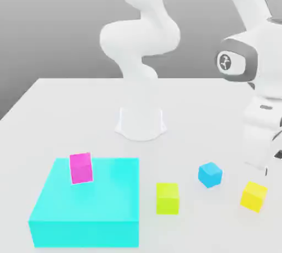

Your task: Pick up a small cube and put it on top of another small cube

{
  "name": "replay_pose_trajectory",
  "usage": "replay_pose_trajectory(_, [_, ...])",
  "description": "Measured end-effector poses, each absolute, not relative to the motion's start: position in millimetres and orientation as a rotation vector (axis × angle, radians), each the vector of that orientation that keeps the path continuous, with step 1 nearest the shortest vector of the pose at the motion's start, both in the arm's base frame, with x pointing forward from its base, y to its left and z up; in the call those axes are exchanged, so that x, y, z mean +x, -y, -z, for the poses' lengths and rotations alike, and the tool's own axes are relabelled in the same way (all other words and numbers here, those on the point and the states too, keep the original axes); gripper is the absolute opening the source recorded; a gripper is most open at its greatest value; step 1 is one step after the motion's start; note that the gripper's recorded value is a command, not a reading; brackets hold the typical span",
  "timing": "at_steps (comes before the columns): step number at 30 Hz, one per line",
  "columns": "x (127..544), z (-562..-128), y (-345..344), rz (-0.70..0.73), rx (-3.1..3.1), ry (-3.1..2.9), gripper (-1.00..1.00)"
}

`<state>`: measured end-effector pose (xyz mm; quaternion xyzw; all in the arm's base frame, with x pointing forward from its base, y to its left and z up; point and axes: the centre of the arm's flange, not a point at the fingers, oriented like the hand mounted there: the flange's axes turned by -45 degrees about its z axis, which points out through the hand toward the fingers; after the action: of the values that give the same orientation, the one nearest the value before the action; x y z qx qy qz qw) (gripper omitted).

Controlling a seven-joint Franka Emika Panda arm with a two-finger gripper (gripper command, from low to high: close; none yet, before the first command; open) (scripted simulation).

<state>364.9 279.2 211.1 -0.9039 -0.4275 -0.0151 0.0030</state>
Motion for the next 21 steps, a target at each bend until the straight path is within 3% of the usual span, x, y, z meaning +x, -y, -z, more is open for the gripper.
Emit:
replay_pose_trajectory(5, [354.0,-145.9,-283.9,0.002,-2.818,1.388,0.0])
replay_pose_trajectory(6, [353.3,-133.9,-283.7,0.0,-2.818,1.389,-1.0])
replay_pose_trajectory(13, [352.9,-130.9,-283.6,0.0,-2.818,1.39,-1.0])
replay_pose_trajectory(18, [353.1,-181.6,-283.4,0.0,-2.818,1.39,-1.0])
replay_pose_trajectory(21, [382.9,-214.0,-229.1,0.009,-2.87,1.333,-1.0])
